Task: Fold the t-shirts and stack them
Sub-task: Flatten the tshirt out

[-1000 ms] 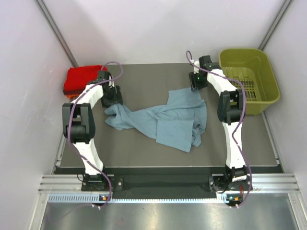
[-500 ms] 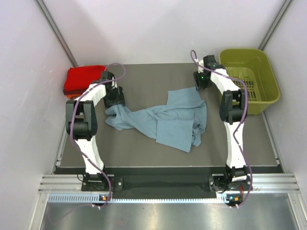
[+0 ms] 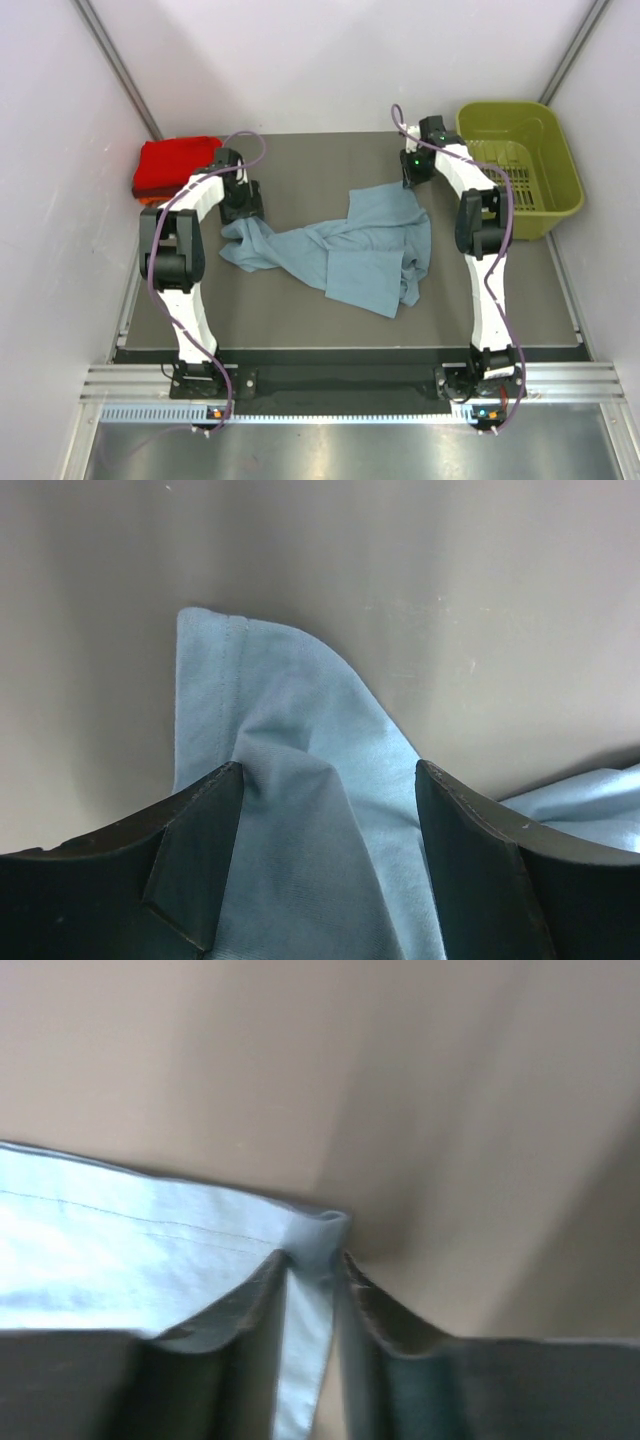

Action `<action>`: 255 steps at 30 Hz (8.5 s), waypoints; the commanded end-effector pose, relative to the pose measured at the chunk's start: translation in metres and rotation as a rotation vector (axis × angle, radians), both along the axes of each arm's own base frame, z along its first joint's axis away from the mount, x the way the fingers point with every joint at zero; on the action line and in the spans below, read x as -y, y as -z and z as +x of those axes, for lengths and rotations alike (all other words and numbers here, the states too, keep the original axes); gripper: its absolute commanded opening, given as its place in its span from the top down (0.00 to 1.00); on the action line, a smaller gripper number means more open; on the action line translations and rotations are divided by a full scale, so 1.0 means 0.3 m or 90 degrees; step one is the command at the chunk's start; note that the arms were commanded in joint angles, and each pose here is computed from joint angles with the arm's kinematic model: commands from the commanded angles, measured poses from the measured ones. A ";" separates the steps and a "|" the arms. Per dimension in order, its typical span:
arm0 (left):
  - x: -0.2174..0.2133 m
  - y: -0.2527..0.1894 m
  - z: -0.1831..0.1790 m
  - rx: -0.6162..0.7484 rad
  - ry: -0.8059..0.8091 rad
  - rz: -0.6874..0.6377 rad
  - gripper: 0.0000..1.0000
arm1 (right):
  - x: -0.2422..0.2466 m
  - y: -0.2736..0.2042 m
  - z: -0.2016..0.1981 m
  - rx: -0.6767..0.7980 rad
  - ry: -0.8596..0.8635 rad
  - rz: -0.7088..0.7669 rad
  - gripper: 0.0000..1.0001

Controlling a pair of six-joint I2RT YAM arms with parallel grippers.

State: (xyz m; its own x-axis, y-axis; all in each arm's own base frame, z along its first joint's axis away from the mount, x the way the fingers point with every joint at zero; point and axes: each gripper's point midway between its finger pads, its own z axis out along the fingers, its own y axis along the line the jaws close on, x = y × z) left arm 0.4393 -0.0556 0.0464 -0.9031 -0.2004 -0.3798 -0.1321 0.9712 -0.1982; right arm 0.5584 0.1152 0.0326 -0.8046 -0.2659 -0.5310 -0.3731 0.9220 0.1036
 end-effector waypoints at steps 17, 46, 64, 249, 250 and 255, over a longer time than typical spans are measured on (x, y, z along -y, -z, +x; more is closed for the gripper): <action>-0.060 -0.133 0.180 0.109 0.027 0.110 0.23 | -0.069 -0.444 0.084 0.183 -0.025 0.022 1.00; 0.000 -0.521 0.246 0.256 0.012 0.052 1.00 | -0.039 -1.175 0.028 0.494 0.007 0.013 1.00; 0.129 -0.259 -0.375 -0.049 0.021 -0.112 0.31 | -0.020 -1.142 -0.108 0.438 -0.005 0.019 1.00; 0.023 0.042 -0.472 -0.216 -0.035 -0.017 0.55 | -0.055 -0.921 0.055 0.400 0.013 -0.047 1.00; 0.026 0.039 -0.460 -0.213 -0.033 -0.020 0.55 | -0.057 -0.922 0.053 0.400 0.012 -0.048 1.00; 0.031 0.041 -0.429 -0.211 -0.030 -0.022 0.56 | -0.036 -0.918 0.052 0.399 0.024 -0.063 1.00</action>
State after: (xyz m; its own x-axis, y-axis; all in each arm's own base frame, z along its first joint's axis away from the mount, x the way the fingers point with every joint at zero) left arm 0.2952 -0.0621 0.0289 -0.9681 -0.2490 -0.0296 -0.2423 0.9594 -0.1444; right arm 0.5740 0.1238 0.2848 -0.4127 -0.3163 -0.8542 -0.3231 0.9276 -0.1874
